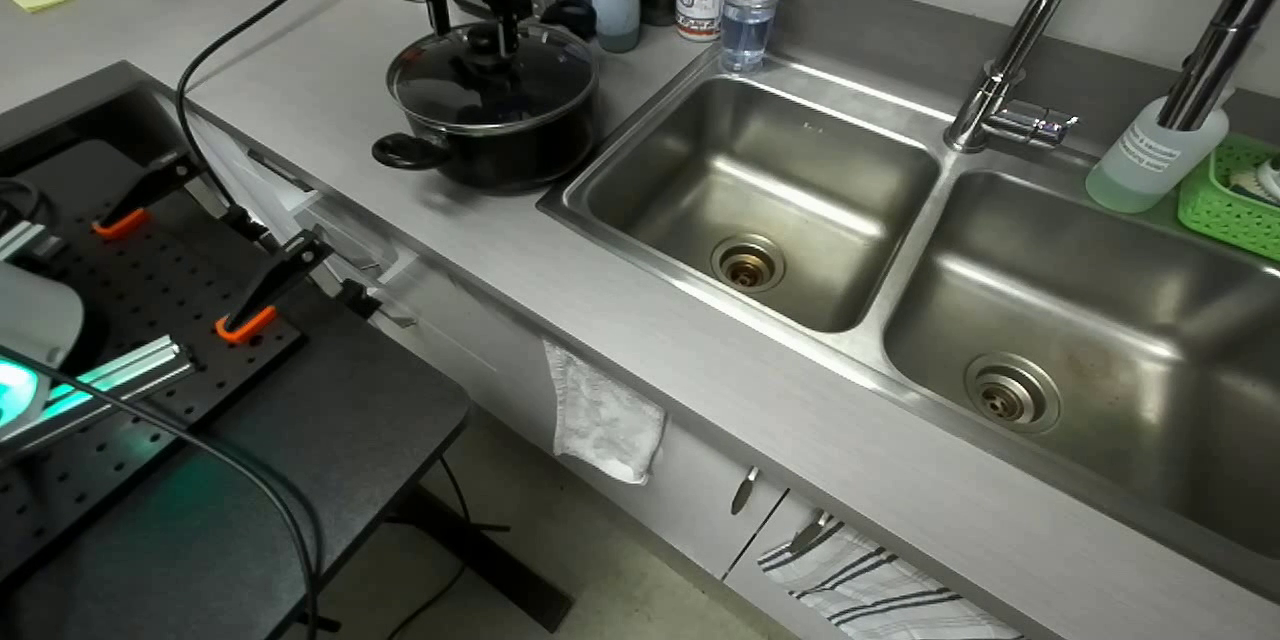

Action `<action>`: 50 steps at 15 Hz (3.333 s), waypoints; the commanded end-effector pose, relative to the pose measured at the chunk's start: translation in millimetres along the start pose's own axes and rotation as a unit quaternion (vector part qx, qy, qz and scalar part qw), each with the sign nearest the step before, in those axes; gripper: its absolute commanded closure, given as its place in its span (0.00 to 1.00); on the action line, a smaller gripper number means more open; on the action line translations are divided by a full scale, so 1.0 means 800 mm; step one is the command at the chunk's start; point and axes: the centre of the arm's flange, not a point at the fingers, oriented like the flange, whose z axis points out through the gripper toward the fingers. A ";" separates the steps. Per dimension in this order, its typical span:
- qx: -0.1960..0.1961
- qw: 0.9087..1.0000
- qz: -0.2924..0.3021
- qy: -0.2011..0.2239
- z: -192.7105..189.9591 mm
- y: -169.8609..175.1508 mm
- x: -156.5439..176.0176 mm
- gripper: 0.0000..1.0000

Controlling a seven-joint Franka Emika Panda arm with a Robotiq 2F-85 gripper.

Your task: Place the lid on the pot

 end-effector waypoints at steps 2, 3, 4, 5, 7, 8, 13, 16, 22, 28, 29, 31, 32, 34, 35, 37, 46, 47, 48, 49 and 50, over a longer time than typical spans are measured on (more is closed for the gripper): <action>-0.014 1.000 -0.001 0.011 0.003 -0.003 -0.008 0.33; -0.015 1.000 -0.001 0.012 0.003 -0.003 -0.008 0.40; -0.018 1.000 0.000 0.014 0.001 -0.001 -0.007 0.47; -0.021 1.000 -0.001 0.016 0.000 0.000 -0.007 0.57; -0.025 1.000 -0.002 0.019 -0.005 0.001 -0.007 0.71; -0.026 0.999 -0.002 0.020 -0.006 0.000 -0.007 0.76; -0.032 0.999 -0.007 0.024 -0.006 -0.002 -0.010 0.76; -0.032 0.999 -0.010 0.033 -0.007 -0.003 -0.014 0.76; -0.032 0.999 -0.012 0.043 -0.009 -0.004 -0.017 0.76; -0.031 0.999 -0.014 0.042 -0.013 -0.005 -0.022 0.76; -0.031 0.999 -0.015 0.043 -0.014 -0.005 -0.023 0.76; -0.031 0.998 -0.015 0.044 -0.015 -0.006 -0.025 0.76; -0.031 0.998 -0.015 0.045 -0.016 -0.006 -0.025 0.76; -0.031 0.998 -0.016 0.046 -0.017 -0.007 -0.026 0.76; -0.031 0.998 -0.016 0.047 -0.017 -0.007 -0.027 0.76; -0.031 0.998 -0.016 0.048 -0.018 -0.007 -0.028 0.76; -0.031 0.998 -0.018 0.053 -0.020 -0.010 -0.037 0.76; -0.030 0.998 -0.018 0.052 -0.020 -0.010 -0.036 0.76; -0.028 0.998 -0.017 0.051 -0.021 -0.009 -0.034 0.76; -0.028 0.998 -0.017 0.052 -0.022 -0.008 -0.033 0.76; -0.027 0.998 -0.016 0.052 -0.023 -0.007 -0.032 0.76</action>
